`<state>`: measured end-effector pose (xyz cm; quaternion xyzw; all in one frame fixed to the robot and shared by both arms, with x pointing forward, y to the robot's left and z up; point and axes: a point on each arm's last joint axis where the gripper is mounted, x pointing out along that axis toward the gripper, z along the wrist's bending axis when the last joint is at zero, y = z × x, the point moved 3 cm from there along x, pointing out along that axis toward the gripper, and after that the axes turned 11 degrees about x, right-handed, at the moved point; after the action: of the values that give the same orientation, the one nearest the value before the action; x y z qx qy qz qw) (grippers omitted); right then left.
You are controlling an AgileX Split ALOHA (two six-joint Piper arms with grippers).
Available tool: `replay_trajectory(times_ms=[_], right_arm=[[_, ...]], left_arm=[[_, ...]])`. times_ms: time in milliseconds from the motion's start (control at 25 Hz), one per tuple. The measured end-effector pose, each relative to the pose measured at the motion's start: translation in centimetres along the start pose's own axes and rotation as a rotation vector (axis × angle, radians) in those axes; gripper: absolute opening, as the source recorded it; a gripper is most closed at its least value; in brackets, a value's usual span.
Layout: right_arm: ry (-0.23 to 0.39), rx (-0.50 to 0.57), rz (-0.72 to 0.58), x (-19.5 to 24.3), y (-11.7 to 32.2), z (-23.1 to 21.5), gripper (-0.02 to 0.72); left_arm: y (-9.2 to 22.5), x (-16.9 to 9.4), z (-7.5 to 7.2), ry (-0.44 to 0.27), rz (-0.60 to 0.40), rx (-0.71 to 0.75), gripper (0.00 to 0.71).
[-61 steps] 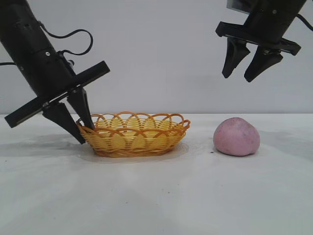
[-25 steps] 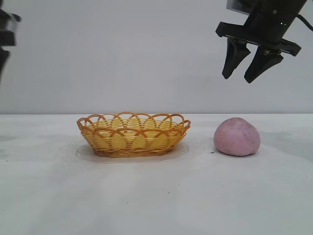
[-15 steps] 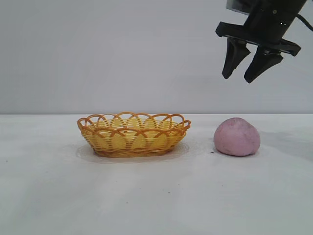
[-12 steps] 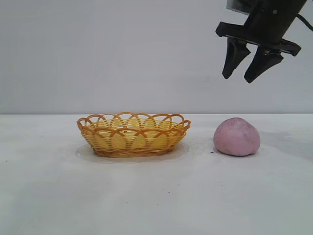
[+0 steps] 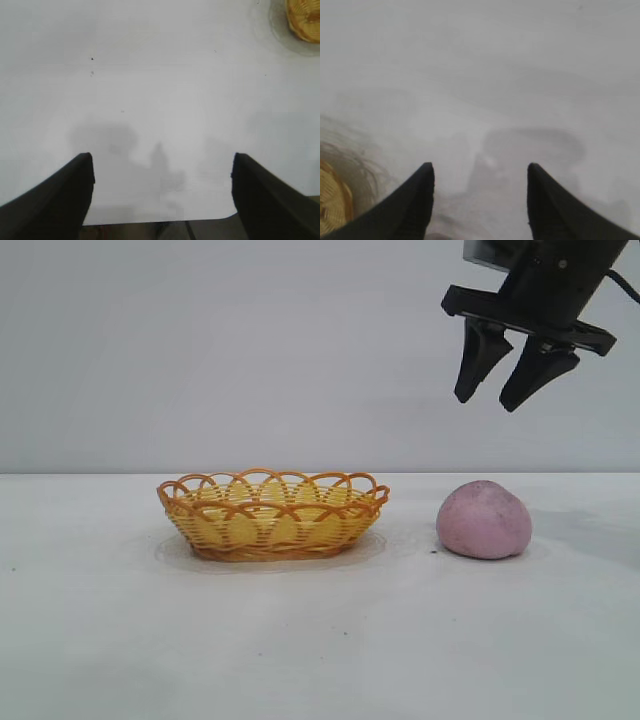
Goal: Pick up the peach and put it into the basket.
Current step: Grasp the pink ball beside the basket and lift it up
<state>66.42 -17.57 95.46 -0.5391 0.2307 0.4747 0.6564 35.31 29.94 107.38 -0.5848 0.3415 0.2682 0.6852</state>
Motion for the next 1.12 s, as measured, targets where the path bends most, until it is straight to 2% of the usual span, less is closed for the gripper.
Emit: replay_trajectory(times_ms=[400,560,720,1120], right_arm=[[-0.004,-0.005,0.014,0.0,0.2,0.0,0.356],[-0.008,-0.022,0.035,0.0,0.4,0.1,0.356],[-0.011,-0.024,0.044,0.0,0.5,0.1,0.356],[-0.017,-0.047,0.038,-1.3,0.3,0.6,0.356]], left_arm=[[6.7,-2.5,-1.6,-0.047,-0.225,0.015,0.505],[8.6,-2.8,-1.8,-0.085,-0.301,0.027,0.505],[10.0,-2.4,-1.9,-0.106,-0.337,0.033,0.505],[10.2,-2.5,-1.9,-0.110,-0.354,0.034,0.505]])
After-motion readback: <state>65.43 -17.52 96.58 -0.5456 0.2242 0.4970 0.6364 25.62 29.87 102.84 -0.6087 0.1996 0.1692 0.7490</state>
